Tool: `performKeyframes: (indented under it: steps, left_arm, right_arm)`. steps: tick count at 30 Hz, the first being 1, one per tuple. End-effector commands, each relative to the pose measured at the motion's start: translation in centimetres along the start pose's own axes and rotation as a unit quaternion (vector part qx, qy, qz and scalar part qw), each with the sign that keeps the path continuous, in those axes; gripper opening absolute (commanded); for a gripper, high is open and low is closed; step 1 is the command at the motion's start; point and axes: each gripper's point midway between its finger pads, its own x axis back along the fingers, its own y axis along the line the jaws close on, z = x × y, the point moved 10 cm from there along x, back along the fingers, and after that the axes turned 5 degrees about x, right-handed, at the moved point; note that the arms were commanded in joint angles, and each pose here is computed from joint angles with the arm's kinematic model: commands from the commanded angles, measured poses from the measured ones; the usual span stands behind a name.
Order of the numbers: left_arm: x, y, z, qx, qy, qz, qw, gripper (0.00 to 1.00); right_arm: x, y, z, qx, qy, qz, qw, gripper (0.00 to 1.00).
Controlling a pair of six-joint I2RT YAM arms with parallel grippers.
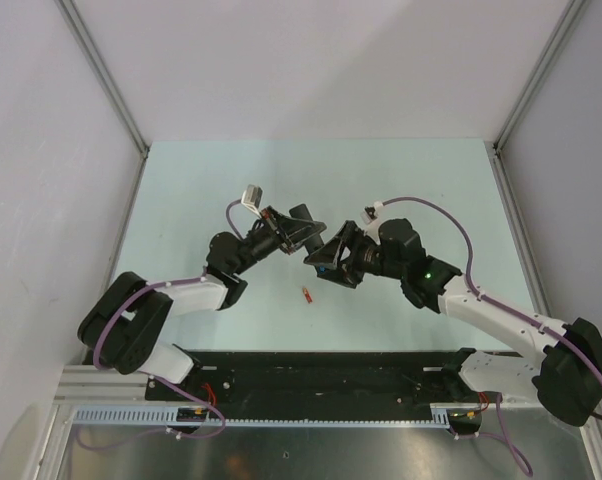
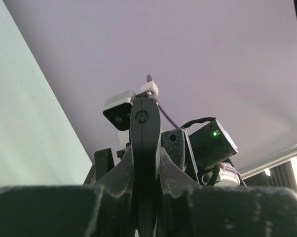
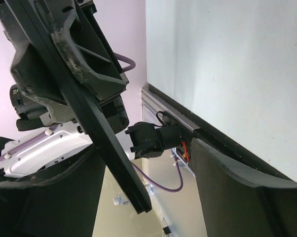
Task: Load the batteries into the remote control
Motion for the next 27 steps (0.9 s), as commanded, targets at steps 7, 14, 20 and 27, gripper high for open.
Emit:
performKeyframes:
  steps: [7,14,20,27]
  left_arm:
    - [-0.4,-1.8,-0.6,-0.023,-0.009,0.049,0.998,0.0]
    - [-0.2,-1.0,-0.5,-0.011,0.001,0.037,0.999,0.0]
    - [-0.2,-1.3,-0.3,-0.006,0.029,0.043,0.999,0.0]
    - [0.1,-1.7,0.1,-0.006,0.057,0.052,0.997,0.0]
  right_arm:
    - [1.6,2.5,-0.5,0.053,-0.001,-0.046,0.998,0.84]
    - [4.2,3.5,-1.6,0.122,-0.034,-0.025,0.992,0.84]
    - [4.5,2.1,-1.8,0.158,-0.029,0.006,0.987,0.72]
    - [3.7,1.8,-1.6,0.183,0.005,-0.012,0.983,0.61]
